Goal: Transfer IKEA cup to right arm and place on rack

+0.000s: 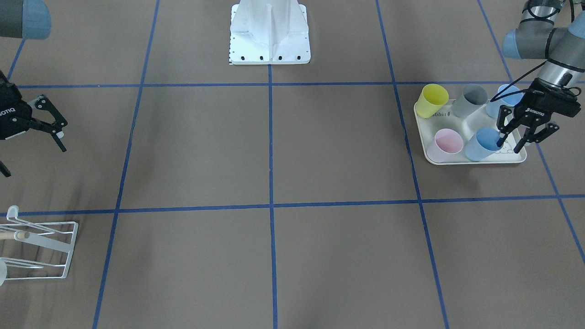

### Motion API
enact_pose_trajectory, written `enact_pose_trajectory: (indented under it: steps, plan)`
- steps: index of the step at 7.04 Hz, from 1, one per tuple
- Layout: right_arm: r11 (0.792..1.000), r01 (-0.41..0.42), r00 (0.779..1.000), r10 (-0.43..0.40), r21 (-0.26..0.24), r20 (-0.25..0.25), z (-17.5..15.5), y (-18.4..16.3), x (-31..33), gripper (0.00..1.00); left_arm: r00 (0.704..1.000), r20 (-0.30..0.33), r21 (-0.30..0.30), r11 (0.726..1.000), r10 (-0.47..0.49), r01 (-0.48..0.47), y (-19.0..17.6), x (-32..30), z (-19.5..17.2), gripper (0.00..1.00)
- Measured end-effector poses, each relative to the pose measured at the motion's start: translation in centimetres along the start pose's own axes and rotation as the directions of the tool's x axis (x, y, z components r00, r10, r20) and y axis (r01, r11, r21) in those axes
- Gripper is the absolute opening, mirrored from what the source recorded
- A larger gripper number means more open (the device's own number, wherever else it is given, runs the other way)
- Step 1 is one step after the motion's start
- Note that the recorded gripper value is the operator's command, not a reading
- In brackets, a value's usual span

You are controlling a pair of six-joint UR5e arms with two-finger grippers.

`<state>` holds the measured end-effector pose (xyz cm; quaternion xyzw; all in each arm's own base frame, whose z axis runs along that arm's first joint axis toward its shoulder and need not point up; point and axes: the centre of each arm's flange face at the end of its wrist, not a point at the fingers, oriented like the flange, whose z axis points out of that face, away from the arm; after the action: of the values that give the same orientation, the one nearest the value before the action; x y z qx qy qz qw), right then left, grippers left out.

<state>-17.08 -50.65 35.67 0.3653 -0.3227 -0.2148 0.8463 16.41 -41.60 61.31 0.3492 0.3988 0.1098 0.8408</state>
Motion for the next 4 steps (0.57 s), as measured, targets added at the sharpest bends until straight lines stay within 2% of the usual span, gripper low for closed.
enact_pose_trajectory:
  steps: [2,3,4]
  plan:
    - [1.000,-0.001,1.000,0.001,-0.003,-0.002,0.13,0.07,0.08,1.00,1.000,-0.005,-0.004,1.000,0.004,-0.004,0.06,0.28,0.23,0.46]
    - [1.000,-0.002,1.000,0.002,-0.005,-0.002,0.25,0.13,0.11,1.00,1.000,-0.010,-0.008,1.000,0.008,-0.008,0.14,0.55,0.42,0.41]
    - [1.000,-0.002,1.000,0.002,-0.006,-0.003,0.32,0.16,0.13,1.00,1.000,-0.015,-0.012,1.000,0.011,-0.011,0.24,0.80,0.59,0.25]
